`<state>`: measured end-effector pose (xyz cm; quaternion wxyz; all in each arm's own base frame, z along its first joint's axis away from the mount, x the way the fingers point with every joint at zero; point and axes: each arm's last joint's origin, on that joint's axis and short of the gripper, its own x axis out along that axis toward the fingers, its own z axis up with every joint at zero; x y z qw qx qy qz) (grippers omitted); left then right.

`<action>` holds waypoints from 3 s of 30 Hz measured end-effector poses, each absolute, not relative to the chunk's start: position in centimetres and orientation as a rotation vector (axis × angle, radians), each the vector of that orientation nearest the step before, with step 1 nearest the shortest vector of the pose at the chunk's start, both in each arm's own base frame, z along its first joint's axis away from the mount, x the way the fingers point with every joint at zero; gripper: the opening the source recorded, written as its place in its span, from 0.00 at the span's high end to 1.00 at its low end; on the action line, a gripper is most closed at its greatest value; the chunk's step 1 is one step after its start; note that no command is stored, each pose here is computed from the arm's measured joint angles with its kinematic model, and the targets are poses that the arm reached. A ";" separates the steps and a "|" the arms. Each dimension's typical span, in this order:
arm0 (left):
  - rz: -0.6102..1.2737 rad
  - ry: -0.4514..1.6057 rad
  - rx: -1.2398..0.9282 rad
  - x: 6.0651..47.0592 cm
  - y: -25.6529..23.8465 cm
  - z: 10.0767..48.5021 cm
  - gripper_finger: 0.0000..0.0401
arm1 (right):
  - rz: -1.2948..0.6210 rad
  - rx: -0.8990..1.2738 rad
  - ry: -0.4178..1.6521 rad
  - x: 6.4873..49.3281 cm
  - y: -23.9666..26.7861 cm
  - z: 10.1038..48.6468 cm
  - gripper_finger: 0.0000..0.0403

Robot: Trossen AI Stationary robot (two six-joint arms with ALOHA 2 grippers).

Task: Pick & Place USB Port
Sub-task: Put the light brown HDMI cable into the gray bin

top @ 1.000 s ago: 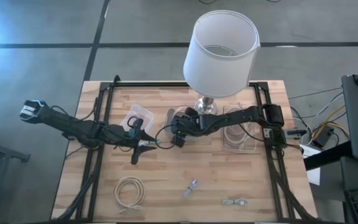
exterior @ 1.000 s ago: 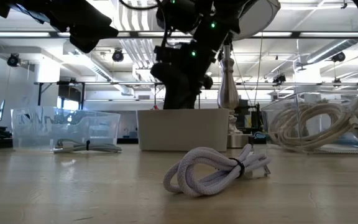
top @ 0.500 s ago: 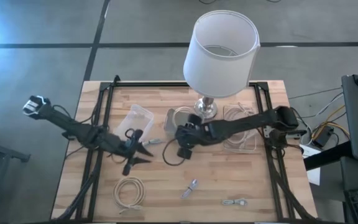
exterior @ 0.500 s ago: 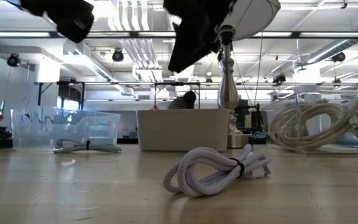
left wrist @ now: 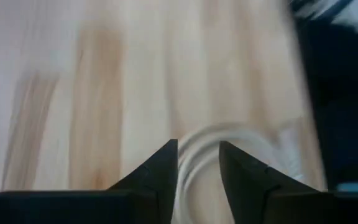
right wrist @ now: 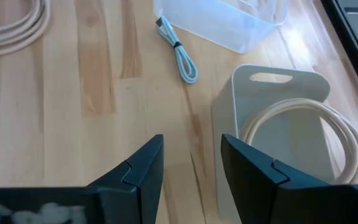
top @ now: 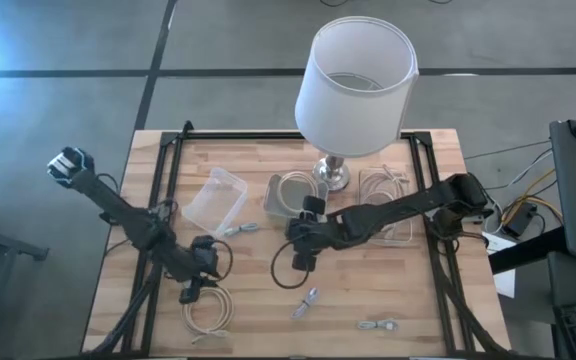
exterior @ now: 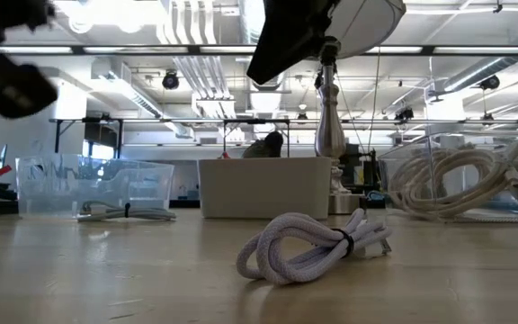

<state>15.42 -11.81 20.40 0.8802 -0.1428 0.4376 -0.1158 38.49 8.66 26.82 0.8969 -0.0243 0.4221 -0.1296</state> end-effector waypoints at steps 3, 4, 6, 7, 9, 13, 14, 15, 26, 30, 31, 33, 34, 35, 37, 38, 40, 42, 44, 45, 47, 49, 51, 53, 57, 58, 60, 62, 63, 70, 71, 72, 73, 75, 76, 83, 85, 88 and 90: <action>-0.184 1.054 -0.323 15.2 -11.8 19.0 0.64 | -0.270 -0.052 0.882 38.4 8.6 26.7 0.61; -0.177 1.092 -0.331 15.2 -11.9 18.6 0.61 | -0.270 -0.054 0.884 38.4 8.6 26.7 0.61; -0.183 1.153 -0.342 15.4 -12.2 17.9 0.57 | -0.270 -0.058 0.889 38.4 8.6 26.7 0.62; -0.186 1.184 -0.343 15.5 -12.4 17.5 0.55 | -0.270 -0.058 0.889 38.4 8.6 26.7 0.62; -0.181 1.233 -0.337 15.7 -12.6 16.7 0.53 | -0.270 -0.058 0.889 38.4 8.6 26.6 0.63; -0.128 1.306 -0.316 16.0 -12.9 15.1 0.51 | -0.260 -0.080 0.894 38.4 8.6 26.6 0.62; -0.112 1.323 -0.312 16.1 -13.0 14.7 0.51 | -0.256 -0.091 0.895 38.4 8.6 26.6 0.62; -0.100 1.333 -0.318 16.2 -13.1 14.5 0.51 | -0.251 -0.101 0.896 38.4 8.6 26.6 0.62; -0.015 1.404 -0.314 16.7 -13.4 12.5 0.53 | -0.240 -0.130 0.898 38.4 8.5 26.6 0.63; -0.023 1.383 -0.335 17.0 -13.7 12.7 0.62 | -0.240 -0.131 0.898 38.4 8.5 26.6 0.64; -0.026 1.377 -0.343 17.1 -13.8 12.7 0.65 | -0.239 -0.133 0.899 38.4 8.5 26.6 0.65; -0.030 1.369 -0.357 17.2 -13.9 12.7 0.72 | -0.239 -0.133 0.899 38.4 8.5 26.6 0.65; -0.034 1.366 -0.363 17.3 -13.9 12.7 0.76 | -0.239 -0.133 0.899 38.4 8.5 26.6 0.66; -0.037 1.364 -0.365 17.3 -14.0 12.7 0.80 | -0.239 -0.133 0.900 38.4 8.5 26.6 0.66; -0.034 1.359 -0.364 17.4 -14.0 12.8 0.89 | -0.239 -0.134 0.903 38.3 8.5 26.5 0.66; -0.028 1.349 -0.369 17.5 -14.0 12.8 0.93 | -0.240 -0.135 0.905 38.3 8.5 26.4 0.66; -0.025 1.315 -0.364 17.8 -14.2 13.2 0.96 | -0.240 -0.134 0.906 38.3 8.5 26.3 0.66; -0.030 1.250 -0.348 18.4 -14.6 14.1 0.96 | -0.243 -0.129 0.910 38.3 8.5 26.2 0.65; -0.031 1.190 -0.286 19.1 -14.8 14.9 0.94 | -0.242 -0.131 0.913 38.2 8.6 26.1 0.65; -0.027 1.171 -0.235 19.3 -14.9 15.3 0.94 | -0.242 -0.131 0.915 38.2 8.6 26.1 0.65; -0.038 1.098 -0.144 20.2 -15.2 16.7 0.94 | -0.248 -0.119 0.914 38.2 8.7 26.0 0.66; -0.014 1.021 -0.055 21.1 -15.4 18.4 0.95 | -0.254 -0.096 0.914 38.1 8.8 26.0 0.66; 0.042 0.988 0.055 21.7 -15.1 19.9 0.96 | -0.244 -0.063 0.931 37.9 9.1 25.9 0.67; 0.097 0.954 0.112 22.4 -14.9 21.4 0.95 | -0.230 -0.032 0.955 37.6 9.5 25.8 0.68; 0.198 0.909 0.135 23.8 -13.7 24.3 0.94 | -0.231 -0.004 0.997 36.7 10.6 25.8 0.69; 0.217 0.898 0.153 24.1 -13.4 24.7 0.94 | -0.235 -0.001 1.012 36.4 10.7 25.8 0.69; 0.261 0.857 0.194 24.8 -12.7 25.8 0.94 | -0.248 0.006 1.043 36.0 11.0 25.6 0.69; 0.323 0.811 0.225 25.6 -11.8 26.7 0.94 | -0.264 0.025 1.056 35.8 11.2 25.5 0.68; 0.360 0.793 0.231 26.0 -11.2 27.2 0.94 | -0.273 0.031 1.063 35.7 11.2 25.3 0.68; 0.496 0.754 0.264 28.3 -6.7 29.1 0.94 | -0.320 0.066 1.112 34.8 11.2 23.6 0.67; 0.507 0.747 0.273 28.6 -6.1 29.2 0.94 | -0.332 0.074 1.122 34.7 11.2 23.3 0.67; 0.520 0.737 0.279 28.9 -5.5 29.4 0.94 | -0.343 0.081 1.132 34.5 11.2 22.9 0.67; 0.533 0.722 0.281 29.2 -4.9 29.6 0.94 | -0.350 0.089 1.139 34.3 11.2 22.7 0.67; 0.558 0.700 0.287 29.7 -3.8 30.0 0.94 | -0.365 0.103 1.154 34.0 11.4 22.1 0.67; 0.569 0.690 0.292 29.9 -3.3 30.2 0.94 | -0.372 0.106 1.164 33.7 11.5 21.8 0.67; 0.638 0.643 0.306 30.6 -0.3 31.5 0.94 | -0.390 0.154 1.166 32.4 13.1 21.4 0.67; 0.649 0.637 0.303 30.9 0.5 31.4 0.94 | -0.378 0.155 1.162 32.0 13.7 21.5 0.68; 0.661 0.650 0.288 31.4 1.7 30.7 0.94 | -0.359 0.146 1.152 31.7 14.5 21.7 0.69; 0.677 0.671 0.294 32.0 2.4 29.8 0.94 | -0.361 0.132 1.133 31.6 14.8 21.9 0.69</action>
